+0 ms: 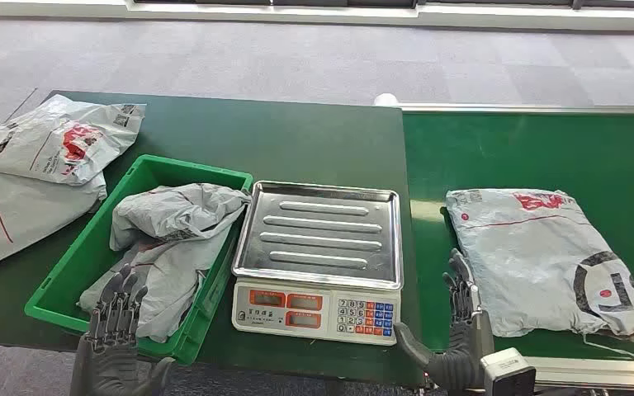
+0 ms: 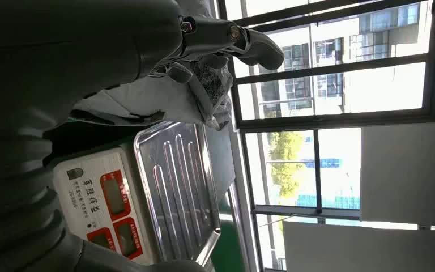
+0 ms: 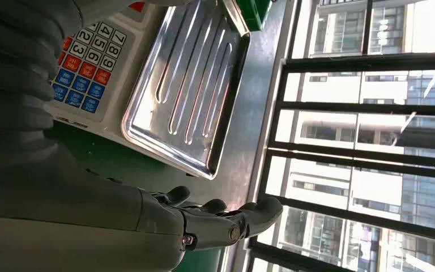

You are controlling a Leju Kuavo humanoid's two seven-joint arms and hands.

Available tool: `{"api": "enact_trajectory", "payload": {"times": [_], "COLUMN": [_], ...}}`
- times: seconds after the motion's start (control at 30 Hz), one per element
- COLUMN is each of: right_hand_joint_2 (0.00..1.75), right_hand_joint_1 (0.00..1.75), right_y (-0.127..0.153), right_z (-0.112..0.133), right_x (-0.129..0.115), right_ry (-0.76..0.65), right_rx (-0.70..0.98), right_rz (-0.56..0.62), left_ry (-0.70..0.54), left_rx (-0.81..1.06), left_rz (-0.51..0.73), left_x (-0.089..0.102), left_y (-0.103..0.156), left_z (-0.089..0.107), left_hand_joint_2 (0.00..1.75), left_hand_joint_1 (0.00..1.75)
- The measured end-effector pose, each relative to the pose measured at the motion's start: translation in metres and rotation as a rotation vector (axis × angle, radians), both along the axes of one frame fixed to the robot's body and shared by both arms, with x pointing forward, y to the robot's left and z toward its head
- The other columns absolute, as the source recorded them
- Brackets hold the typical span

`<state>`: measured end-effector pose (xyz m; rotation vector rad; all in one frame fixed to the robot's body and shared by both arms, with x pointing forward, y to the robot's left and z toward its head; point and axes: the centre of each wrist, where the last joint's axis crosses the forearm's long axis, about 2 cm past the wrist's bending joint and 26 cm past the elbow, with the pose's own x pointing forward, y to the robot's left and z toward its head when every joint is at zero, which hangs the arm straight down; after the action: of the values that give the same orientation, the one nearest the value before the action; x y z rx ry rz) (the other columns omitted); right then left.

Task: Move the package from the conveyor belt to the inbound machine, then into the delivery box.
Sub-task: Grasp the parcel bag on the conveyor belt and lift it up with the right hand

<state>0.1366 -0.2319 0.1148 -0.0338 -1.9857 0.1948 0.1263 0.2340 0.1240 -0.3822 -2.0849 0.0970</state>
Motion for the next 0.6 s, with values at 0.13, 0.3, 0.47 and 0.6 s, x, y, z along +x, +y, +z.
{"api": "enact_trajectory", "payload": {"times": [0.13,0.3,0.47,0.6], "right_hand_joint_2": [1.75,1.75,1.75,1.75], "right_hand_joint_1": [0.00,0.00,0.00,0.00], "right_y": [0.000,-0.010,-0.086,-0.150], "right_z": [0.000,0.008,0.025,0.018], "right_x": [0.000,0.013,0.092,0.135], "right_ry": [0.000,-0.026,0.148,0.321], "right_rx": [0.000,-0.299,-0.817,-0.954], "right_rz": [0.004,-0.141,-0.532,-0.726], "left_ry": [0.000,-0.011,-0.049,-0.044], "left_rx": [-0.002,0.003,0.007,0.005], "left_rz": [0.000,-0.003,-0.020,-0.019], "left_x": [0.000,0.001,0.011,0.011], "left_y": [0.000,0.000,-0.001,0.001], "left_z": [0.000,0.002,0.010,0.012], "left_hand_joint_2": [1.75,1.75,1.75,1.75], "left_hand_joint_1": [0.00,0.00,0.00,0.00]}}
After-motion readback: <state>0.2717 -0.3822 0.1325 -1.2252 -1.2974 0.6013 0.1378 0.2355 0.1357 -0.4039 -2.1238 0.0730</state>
